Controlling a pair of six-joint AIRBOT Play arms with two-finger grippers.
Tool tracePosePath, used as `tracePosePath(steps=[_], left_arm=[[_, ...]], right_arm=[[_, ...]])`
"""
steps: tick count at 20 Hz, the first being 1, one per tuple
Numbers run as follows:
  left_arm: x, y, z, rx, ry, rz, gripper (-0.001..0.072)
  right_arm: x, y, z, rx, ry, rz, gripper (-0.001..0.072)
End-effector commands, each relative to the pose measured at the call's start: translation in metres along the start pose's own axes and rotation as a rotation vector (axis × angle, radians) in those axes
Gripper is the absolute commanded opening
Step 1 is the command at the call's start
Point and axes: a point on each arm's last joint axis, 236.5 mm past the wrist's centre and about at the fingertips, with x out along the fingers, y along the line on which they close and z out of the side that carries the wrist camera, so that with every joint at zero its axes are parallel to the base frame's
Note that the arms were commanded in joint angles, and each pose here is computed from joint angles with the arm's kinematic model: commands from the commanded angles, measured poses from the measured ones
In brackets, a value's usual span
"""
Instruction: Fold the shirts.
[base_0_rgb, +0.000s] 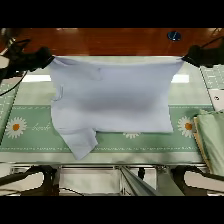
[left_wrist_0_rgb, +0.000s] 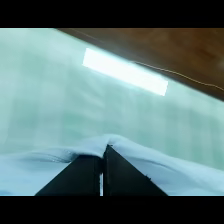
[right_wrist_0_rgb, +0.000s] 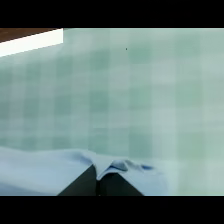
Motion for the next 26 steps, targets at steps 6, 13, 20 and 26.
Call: tracePosePath(steps=[6, 13, 20, 26], left_arm=[[0.106, 0.021, -0.023, -0.147, 0.123, 0.008, 0.0018], [0.041, 0.022, -0.059, -0.007, 0.45, -0.095, 0.0018], [-0.001, 0.088, -0.167, 0.003, 0.845, 0.053, 0.0018], [-0.011, 0.095, -0.184, -0.035, 0.918, 0.089, 0.0508]], right_arm=[[0.129, -0.047, -0.001, 0.152, 0.134, 0.061, 0.0019], [0.084, -0.039, -0.029, 0.075, 0.298, 0.116, 0.002], [0.084, -0.072, -0.125, 0.074, 0.602, 0.015, 0.002], [0.086, -0.074, -0.123, 0.12, 0.568, -0.021, 0.0408]])
